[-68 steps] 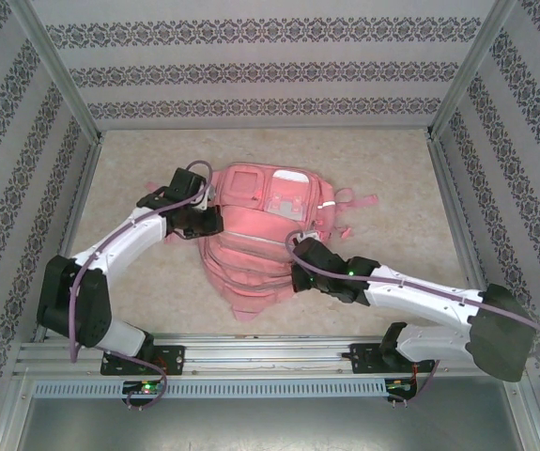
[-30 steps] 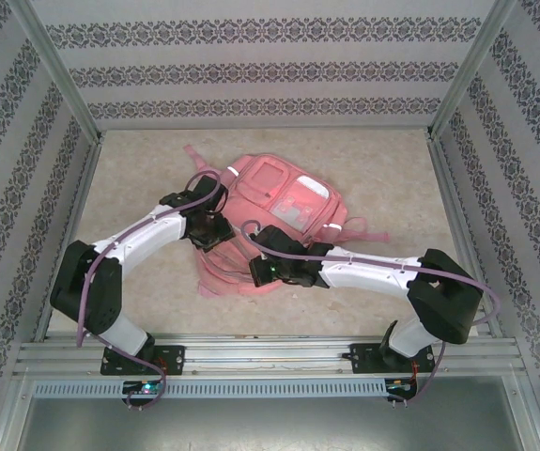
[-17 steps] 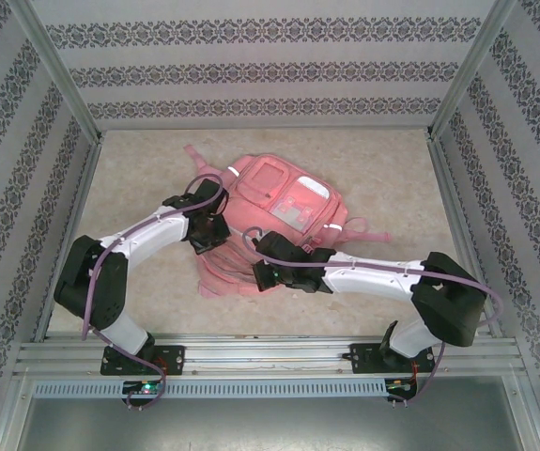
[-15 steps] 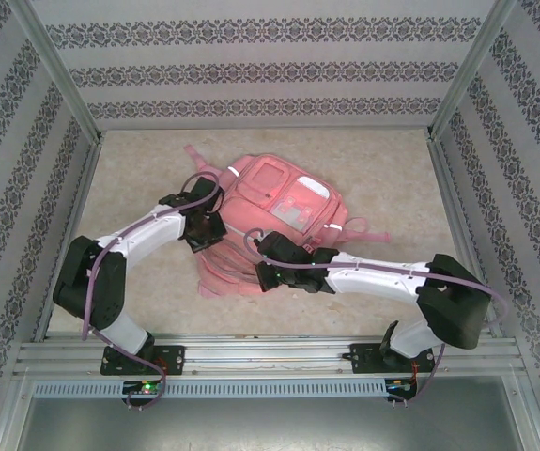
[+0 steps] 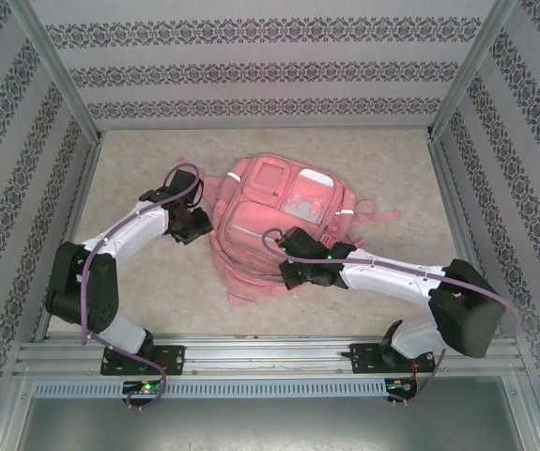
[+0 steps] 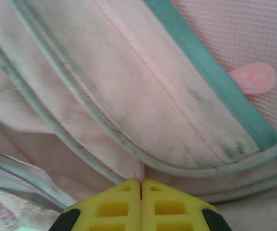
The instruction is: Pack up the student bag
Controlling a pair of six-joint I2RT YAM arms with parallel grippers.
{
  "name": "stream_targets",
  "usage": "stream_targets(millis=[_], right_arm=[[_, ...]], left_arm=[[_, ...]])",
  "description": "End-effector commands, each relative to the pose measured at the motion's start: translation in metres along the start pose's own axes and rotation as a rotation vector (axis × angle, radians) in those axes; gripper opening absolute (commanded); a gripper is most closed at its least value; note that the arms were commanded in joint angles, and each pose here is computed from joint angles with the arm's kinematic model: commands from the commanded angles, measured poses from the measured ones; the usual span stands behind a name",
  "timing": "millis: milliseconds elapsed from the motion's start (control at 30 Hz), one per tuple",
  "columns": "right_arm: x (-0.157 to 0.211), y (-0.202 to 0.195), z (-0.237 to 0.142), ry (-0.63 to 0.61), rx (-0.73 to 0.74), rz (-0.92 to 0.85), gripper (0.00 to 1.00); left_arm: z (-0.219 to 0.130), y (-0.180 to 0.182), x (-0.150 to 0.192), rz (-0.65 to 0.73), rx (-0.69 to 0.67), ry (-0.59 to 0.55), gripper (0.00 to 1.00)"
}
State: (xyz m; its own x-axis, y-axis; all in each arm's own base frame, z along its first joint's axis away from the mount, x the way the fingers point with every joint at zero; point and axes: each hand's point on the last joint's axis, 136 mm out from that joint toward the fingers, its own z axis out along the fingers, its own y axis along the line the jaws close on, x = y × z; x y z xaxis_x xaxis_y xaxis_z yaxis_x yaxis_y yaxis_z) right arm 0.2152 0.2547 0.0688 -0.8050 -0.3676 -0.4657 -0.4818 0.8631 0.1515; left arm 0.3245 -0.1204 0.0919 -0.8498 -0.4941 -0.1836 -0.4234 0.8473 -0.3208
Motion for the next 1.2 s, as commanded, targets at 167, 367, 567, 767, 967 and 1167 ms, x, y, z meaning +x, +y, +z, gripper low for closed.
stream_targets(millis=[167,367,567,767,967,1167], right_arm=[[-0.030,0.074,-0.008,-0.025,-0.199,-0.045,0.00],[-0.041,0.111,-0.013,-0.057,-0.332,-0.024,0.00],[-0.038,0.122,-0.008,-0.039,-0.351,-0.035,0.00],[-0.034,0.124,-0.005,-0.036,-0.338,-0.028,0.00],[-0.022,0.125,0.000,-0.007,-0.322,-0.035,0.00],[-0.004,0.130,0.013,0.059,-0.310,-0.032,0.00]], left_arm=[[-0.016,-0.029,0.040,-0.097,0.066,-0.025,0.49],[-0.009,-0.028,0.035,-0.119,0.020,-0.038,0.49],[0.010,-0.024,0.043,-0.166,0.000,-0.002,0.50],[0.019,-0.006,0.060,-0.208,-0.055,-0.002,0.49],[0.024,0.009,0.065,-0.241,-0.094,-0.017,0.42],[0.024,-0.013,0.060,-0.239,-0.014,-0.005,0.00]])
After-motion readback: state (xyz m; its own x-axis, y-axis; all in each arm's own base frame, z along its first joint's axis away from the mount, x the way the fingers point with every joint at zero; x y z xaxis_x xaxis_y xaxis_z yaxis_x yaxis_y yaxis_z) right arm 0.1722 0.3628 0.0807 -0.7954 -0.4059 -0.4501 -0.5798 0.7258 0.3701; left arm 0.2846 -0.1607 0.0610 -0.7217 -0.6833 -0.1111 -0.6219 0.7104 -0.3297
